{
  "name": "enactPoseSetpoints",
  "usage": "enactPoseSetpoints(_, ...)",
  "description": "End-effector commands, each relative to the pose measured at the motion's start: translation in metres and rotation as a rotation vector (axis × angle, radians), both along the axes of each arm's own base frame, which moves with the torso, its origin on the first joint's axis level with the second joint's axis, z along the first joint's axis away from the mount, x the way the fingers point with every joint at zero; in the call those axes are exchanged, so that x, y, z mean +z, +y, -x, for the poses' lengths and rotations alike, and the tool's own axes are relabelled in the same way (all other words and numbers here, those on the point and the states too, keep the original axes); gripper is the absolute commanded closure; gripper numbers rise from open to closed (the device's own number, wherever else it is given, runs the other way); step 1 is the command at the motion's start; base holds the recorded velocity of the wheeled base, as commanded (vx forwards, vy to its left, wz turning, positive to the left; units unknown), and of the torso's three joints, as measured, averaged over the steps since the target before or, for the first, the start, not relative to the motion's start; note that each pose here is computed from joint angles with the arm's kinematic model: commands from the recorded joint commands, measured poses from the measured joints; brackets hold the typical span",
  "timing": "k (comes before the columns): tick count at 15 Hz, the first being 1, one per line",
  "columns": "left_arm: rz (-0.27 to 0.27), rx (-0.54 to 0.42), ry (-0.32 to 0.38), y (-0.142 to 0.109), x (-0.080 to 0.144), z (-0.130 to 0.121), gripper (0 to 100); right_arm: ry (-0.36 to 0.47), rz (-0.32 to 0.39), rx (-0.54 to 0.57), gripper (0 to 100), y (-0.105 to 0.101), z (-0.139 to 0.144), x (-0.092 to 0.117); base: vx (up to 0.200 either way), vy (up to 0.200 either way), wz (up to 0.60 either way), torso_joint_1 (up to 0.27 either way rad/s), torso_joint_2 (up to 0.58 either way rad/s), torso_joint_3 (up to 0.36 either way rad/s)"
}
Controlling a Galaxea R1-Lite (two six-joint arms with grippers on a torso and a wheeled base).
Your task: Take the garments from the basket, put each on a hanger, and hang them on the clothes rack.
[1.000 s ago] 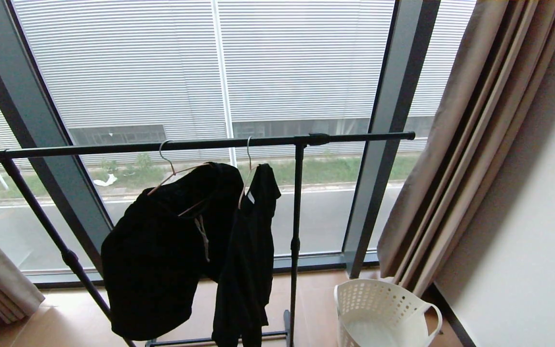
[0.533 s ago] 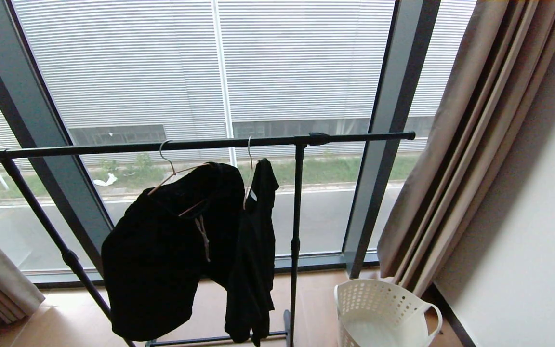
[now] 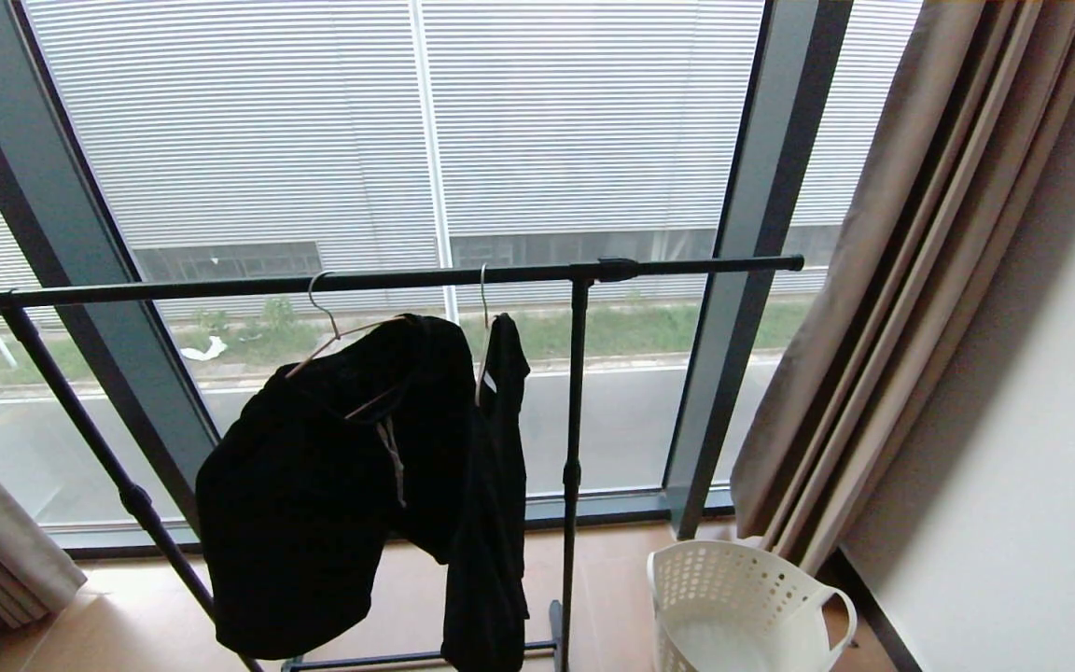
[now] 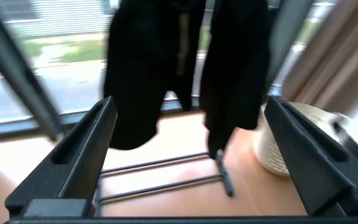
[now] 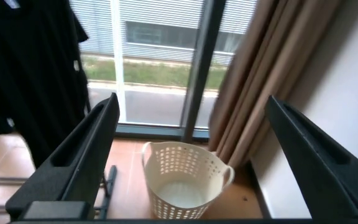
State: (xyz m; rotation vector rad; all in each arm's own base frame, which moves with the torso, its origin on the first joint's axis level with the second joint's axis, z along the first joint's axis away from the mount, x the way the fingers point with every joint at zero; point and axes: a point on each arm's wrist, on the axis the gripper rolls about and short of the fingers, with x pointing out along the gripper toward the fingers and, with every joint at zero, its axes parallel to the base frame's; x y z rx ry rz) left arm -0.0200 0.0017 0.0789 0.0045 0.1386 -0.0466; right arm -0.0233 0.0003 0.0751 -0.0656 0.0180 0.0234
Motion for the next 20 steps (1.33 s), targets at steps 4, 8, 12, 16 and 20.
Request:
enactPoseSetpoints(4,-0.008,-0.024,-0.083,-0.0034,-0.0015,0.0065,0,0.005,0.006,0.071,0,0.0015,-0.0004,0.0002,0.0,0.0,0.0,0.0,0.0,0.0)
enactPoseSetpoints(8,-0.003,-0.059,-0.084,-0.0041,-0.0009,0.0068,0,-0.013,0.002,0.086,0,0.0019,0.0,0.0005,0.0,0.0,0.0,0.0,0.0,0.0)
enactPoseSetpoints(12,0.003,-0.049,-0.084,-0.0039,-0.0009,0.0068,0,-0.008,-0.028,0.029,0,0.0006,-0.0001,0.0002,0.0,0.0,0.0,0.0,0.0,0.0)
enactPoseSetpoints(16,0.002,-0.047,-0.084,-0.004,-0.0009,0.0068,0,-0.008,-0.029,0.027,0,0.0006,-0.0001,0.0002,0.0,0.0,0.0,0.0,0.0,0.0)
enactPoseSetpoints(20,0.002,-0.047,-0.084,-0.004,-0.0009,0.0068,0,-0.007,-0.023,0.031,0,0.0007,-0.0001,0.0001,0.0,0.0,0.0,0.0,0.0,0.0)
